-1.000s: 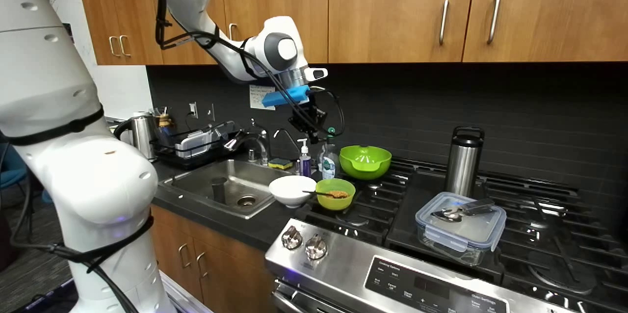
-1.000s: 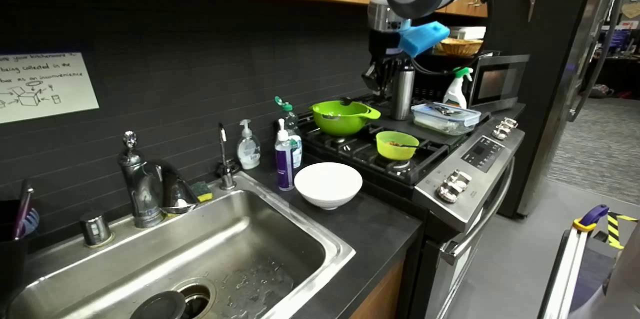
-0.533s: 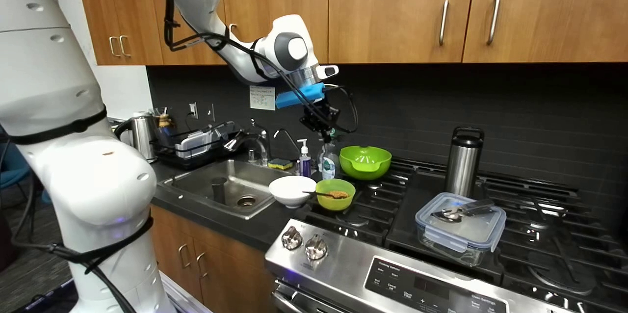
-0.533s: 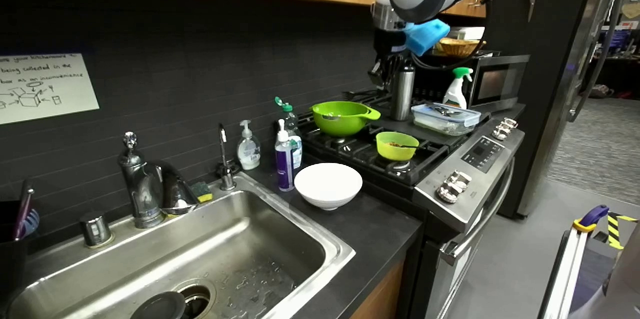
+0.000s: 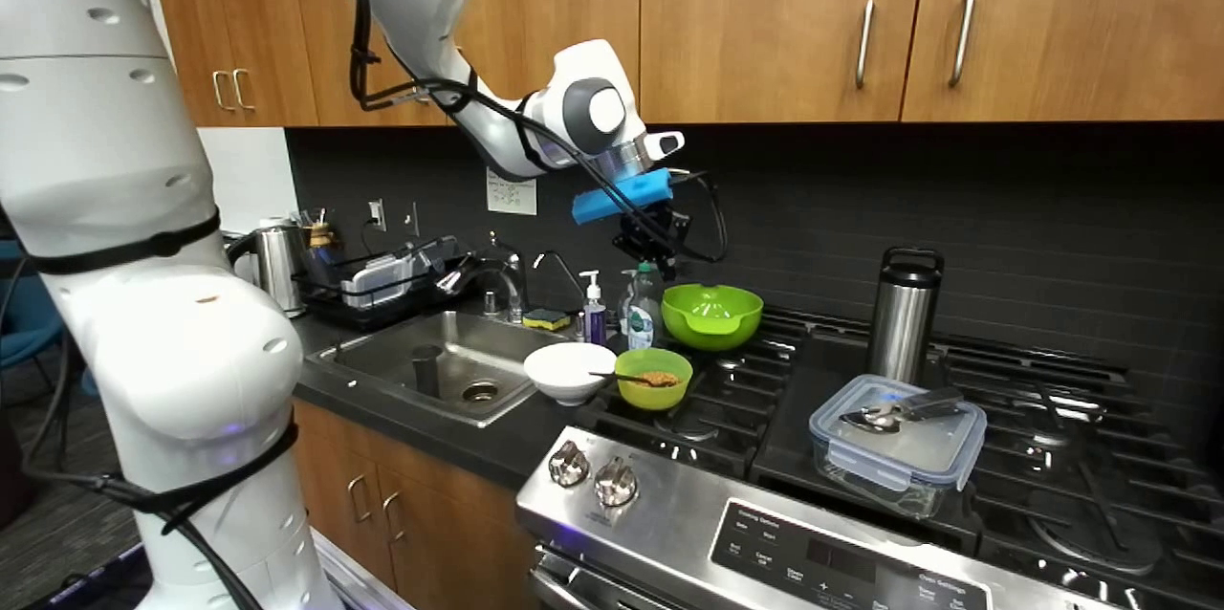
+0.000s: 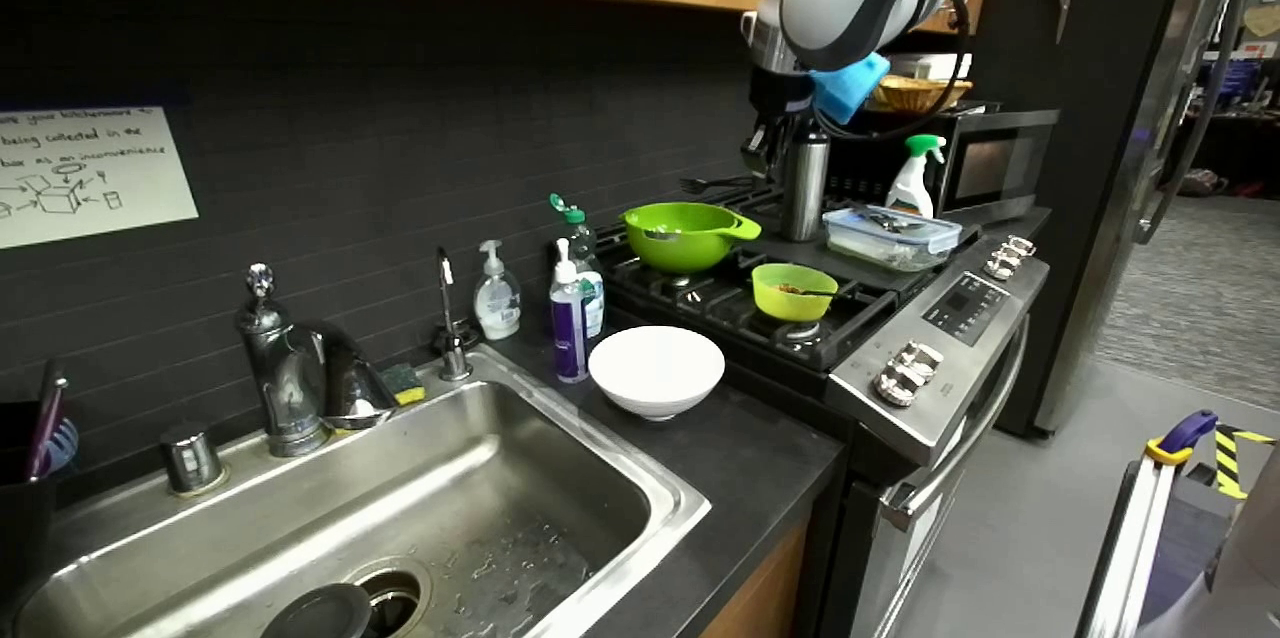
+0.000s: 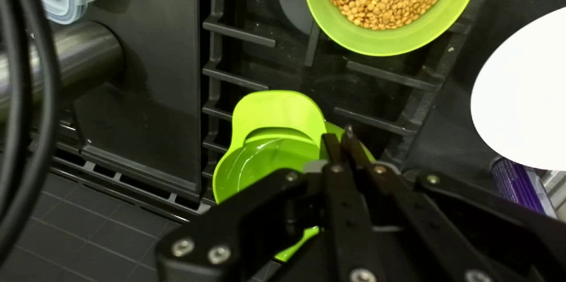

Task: Lift the folk from the white bowl and place it in the bigger green bowl

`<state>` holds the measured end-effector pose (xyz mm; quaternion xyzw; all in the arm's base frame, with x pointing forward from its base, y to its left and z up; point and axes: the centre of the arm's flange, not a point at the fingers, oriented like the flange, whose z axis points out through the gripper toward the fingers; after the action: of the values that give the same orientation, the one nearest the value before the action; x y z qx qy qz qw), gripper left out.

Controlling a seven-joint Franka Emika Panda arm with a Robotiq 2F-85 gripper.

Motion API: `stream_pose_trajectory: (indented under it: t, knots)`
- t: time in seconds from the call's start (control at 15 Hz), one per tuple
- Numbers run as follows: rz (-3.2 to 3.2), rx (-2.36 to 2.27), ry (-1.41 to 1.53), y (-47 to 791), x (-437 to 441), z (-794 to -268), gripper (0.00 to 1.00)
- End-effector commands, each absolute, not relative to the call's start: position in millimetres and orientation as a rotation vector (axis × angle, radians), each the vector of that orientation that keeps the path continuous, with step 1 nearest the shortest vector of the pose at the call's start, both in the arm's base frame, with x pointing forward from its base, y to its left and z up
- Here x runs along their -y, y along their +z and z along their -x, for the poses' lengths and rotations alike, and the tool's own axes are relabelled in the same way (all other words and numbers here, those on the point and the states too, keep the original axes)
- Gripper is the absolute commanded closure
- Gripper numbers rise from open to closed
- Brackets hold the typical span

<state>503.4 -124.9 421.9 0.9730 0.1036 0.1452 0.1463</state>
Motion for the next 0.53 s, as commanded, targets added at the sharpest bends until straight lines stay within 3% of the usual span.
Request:
stream_pose_trajectory:
  t: [0.0,0.47]
  knots:
    - [-2.743,-0.386,0.422,414.3,146.1,-519.6,0.99]
    - [-2.685,-0.518,0.42,390.3,158.2,-535.2,0.99]
